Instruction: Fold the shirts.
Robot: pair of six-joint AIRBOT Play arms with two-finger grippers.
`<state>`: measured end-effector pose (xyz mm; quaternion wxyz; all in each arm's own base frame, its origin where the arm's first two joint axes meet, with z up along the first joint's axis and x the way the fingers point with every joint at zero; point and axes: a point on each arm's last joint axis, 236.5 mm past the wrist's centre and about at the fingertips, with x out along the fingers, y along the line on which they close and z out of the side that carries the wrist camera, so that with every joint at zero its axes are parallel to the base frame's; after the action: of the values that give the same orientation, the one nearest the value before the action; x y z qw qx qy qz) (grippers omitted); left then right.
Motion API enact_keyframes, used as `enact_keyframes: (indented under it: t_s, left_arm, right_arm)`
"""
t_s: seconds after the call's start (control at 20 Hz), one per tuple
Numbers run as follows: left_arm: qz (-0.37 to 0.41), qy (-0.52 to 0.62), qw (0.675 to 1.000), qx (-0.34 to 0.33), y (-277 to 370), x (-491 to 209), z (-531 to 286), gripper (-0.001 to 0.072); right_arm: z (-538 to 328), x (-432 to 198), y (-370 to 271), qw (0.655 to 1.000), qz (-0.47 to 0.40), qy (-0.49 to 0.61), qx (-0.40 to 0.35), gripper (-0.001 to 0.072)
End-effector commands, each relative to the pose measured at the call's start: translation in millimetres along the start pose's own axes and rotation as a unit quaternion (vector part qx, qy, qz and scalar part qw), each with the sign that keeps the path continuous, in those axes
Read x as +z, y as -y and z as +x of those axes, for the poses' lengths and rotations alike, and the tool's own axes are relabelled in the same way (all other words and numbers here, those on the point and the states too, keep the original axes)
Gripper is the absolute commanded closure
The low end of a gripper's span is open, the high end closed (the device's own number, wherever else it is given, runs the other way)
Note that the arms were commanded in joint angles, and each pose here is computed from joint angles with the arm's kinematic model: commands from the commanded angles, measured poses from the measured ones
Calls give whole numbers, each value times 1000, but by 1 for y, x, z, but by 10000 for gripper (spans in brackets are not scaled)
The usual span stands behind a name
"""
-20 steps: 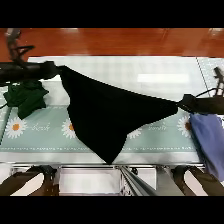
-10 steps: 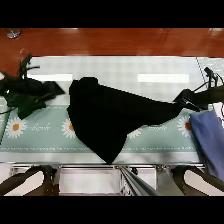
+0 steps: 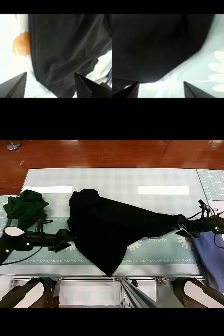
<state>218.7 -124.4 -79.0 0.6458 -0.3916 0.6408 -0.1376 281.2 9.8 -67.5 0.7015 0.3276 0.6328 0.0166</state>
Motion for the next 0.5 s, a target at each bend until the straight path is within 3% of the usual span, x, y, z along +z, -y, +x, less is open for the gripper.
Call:
enact_keyframes:
  t_s: [0.0, 0.3, 0.35, 0.4, 0.45]
  left_arm:
    - [-5, -8, 1000, -3, 0, -16, 23, 7]
    - [15, -9, 1000, -14, 27, -24, 58, 10]
    - [35, -12, 999, -13, 30, -25, 61, 133]
    - [65, -13, 998, -20, 38, -23, 59, 672]
    - [84, -10, 996, -30, 47, -19, 56, 687]
  right_arm:
    - [5, -2, -6, 1000, 4, 3, 20, 88]
    - [5, -1, -5, 1000, 2, 5, 19, 85]
    - [5, 1, -4, 1000, 3, 10, 17, 85]
    - [5, 5, -1, 1000, 9, 18, 11, 85]
    - [4, 9, 2, 999, 23, 27, 4, 86]
